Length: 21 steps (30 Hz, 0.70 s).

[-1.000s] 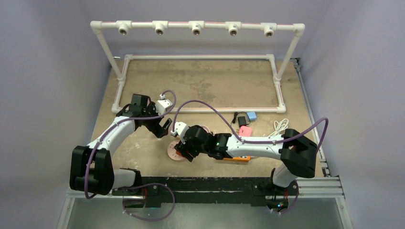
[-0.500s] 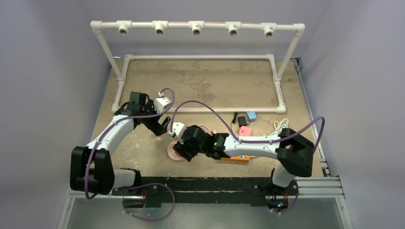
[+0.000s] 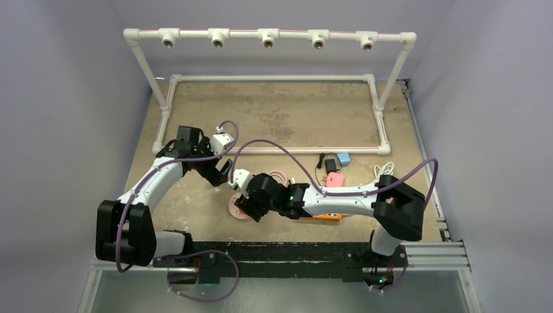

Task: Insert the plug
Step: Insert the plug into the socket.

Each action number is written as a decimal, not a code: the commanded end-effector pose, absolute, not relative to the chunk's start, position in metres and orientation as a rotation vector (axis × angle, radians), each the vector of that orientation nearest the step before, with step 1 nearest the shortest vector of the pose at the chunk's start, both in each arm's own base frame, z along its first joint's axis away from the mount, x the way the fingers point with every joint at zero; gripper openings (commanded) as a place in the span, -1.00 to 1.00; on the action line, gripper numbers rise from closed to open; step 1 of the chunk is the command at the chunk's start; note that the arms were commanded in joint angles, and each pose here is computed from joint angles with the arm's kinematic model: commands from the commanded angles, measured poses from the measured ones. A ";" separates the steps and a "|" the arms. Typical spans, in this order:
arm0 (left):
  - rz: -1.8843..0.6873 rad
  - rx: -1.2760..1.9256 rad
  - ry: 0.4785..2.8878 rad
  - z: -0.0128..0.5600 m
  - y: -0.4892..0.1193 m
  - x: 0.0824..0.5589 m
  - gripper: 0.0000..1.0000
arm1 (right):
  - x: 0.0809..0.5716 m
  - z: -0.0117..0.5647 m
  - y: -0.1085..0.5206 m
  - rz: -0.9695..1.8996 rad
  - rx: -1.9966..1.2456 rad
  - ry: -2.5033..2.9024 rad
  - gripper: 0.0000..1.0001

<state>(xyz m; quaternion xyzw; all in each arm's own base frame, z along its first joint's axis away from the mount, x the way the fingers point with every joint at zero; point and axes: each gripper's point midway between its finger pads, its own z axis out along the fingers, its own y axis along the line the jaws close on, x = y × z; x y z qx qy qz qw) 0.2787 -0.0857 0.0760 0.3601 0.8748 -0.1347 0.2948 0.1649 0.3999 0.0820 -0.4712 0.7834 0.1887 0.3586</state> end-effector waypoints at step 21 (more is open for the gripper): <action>-0.592 0.999 2.174 0.137 -0.118 0.278 0.98 | 0.148 0.010 0.354 0.383 -1.281 2.153 -1.00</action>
